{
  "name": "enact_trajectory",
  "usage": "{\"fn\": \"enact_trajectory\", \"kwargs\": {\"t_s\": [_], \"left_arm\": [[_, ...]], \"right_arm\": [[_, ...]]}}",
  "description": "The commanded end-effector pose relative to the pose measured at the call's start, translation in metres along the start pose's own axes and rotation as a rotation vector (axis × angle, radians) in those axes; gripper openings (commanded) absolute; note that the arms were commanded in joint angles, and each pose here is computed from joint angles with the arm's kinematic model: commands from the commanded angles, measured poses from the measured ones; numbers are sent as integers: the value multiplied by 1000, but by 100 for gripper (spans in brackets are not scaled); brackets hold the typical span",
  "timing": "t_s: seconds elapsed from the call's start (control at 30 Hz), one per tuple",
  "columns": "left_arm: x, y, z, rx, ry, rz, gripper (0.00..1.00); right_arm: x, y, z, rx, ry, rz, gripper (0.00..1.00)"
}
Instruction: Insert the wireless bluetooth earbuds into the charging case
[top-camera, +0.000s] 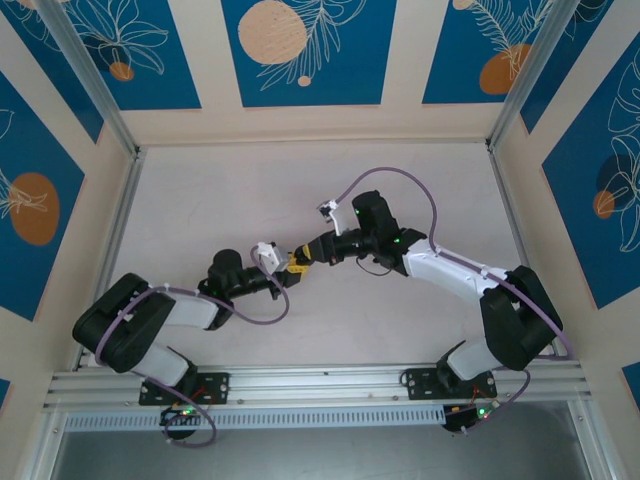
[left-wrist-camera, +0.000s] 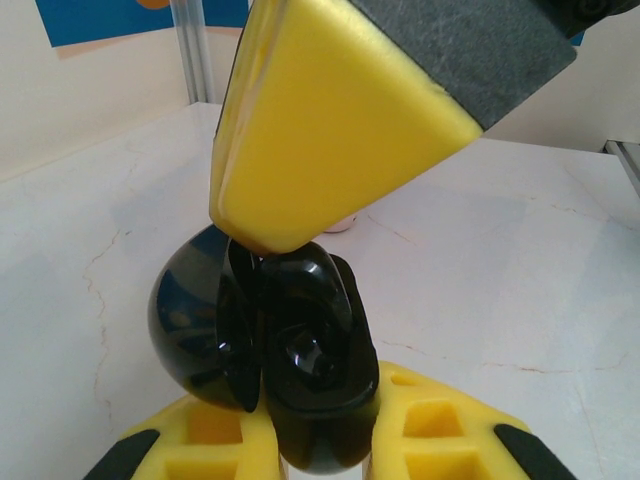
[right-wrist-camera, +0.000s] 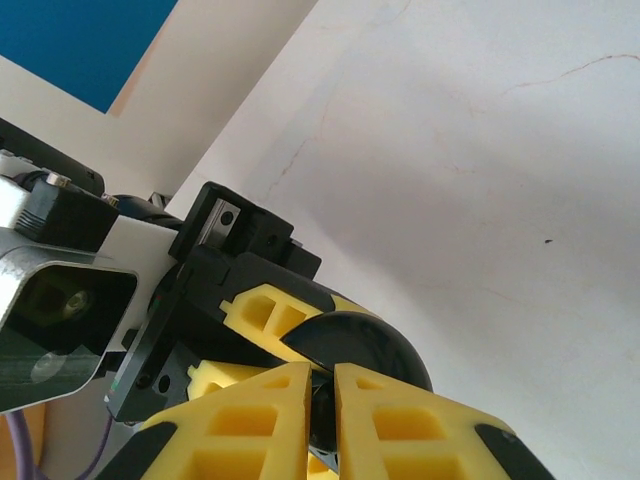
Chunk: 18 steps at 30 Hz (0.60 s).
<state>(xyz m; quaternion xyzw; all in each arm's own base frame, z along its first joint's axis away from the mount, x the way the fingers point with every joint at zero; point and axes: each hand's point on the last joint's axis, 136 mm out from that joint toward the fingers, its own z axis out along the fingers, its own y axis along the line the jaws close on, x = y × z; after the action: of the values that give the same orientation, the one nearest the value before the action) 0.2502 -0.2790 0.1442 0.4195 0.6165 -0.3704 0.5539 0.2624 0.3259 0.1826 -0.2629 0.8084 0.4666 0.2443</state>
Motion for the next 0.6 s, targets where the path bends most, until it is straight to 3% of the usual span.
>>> {"fn": "enact_trajectory", "kwargs": {"t_s": [0.0, 0.57], "left_arm": [[-24, -8, 0, 36, -65, 72, 15], [-28, -9, -1, 38, -69, 82, 15]], "right_arm": [[6, 3, 7, -3, 45, -5, 15], [6, 9, 11, -23, 56, -15, 20]]}}
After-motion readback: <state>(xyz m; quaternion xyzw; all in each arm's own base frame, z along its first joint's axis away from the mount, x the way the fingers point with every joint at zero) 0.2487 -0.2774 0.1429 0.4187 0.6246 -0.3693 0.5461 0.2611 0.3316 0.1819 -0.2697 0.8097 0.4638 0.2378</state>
